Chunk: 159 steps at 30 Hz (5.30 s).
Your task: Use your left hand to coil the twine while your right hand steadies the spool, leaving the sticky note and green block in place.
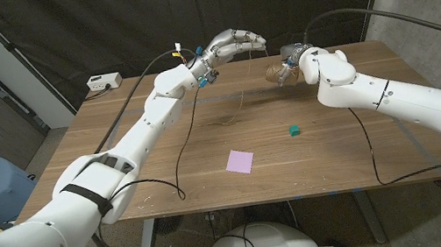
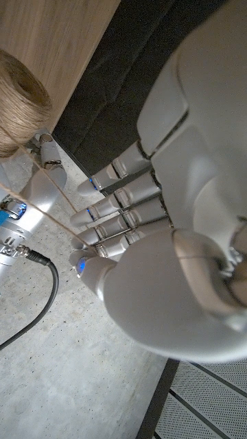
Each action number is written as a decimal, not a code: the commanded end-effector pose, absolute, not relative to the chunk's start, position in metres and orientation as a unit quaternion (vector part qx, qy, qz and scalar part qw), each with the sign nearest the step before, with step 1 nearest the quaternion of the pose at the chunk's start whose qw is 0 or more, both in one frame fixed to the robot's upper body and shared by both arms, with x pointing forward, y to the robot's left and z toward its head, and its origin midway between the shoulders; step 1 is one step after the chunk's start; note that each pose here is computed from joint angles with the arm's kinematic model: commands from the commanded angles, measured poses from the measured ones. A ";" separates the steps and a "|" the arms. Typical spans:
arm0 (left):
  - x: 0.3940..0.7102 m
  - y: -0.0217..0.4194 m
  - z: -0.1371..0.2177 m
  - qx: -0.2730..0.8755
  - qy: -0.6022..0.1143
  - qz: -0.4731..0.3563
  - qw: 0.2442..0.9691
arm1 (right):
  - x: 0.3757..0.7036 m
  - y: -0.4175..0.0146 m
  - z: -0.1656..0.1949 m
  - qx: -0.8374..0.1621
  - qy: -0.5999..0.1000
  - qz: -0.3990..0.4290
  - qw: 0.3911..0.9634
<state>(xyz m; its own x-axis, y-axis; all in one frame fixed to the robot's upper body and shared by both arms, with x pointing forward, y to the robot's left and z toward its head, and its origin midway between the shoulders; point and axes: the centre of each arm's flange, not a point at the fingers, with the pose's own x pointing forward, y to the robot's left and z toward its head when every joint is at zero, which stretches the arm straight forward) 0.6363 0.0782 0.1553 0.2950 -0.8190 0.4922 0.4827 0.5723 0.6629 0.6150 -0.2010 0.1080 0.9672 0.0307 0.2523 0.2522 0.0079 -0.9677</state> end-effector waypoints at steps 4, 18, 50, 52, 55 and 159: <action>0.641 0.075 0.161 0.195 -0.429 -0.409 0.782 | 0.610 -0.194 0.094 -0.710 -0.102 -0.058 0.695; 0.642 0.072 0.166 0.186 -0.430 -0.410 0.783 | 0.608 -0.187 0.084 -0.717 -0.106 -0.040 0.688; 0.651 0.085 0.177 0.178 -0.431 -0.389 0.795 | 0.591 -0.167 0.074 -0.729 -0.137 -0.017 0.671; 0.652 0.087 0.179 0.178 -0.432 -0.386 0.795 | 0.589 -0.167 0.073 -0.729 -0.138 -0.015 0.670; 0.653 0.090 0.182 0.179 -0.434 -0.382 0.796 | 0.586 -0.166 0.073 -0.731 -0.141 -0.013 0.668; 0.714 0.108 0.187 0.177 -0.307 -0.270 0.895 | 0.482 -0.150 0.107 -0.689 -0.284 0.067 0.663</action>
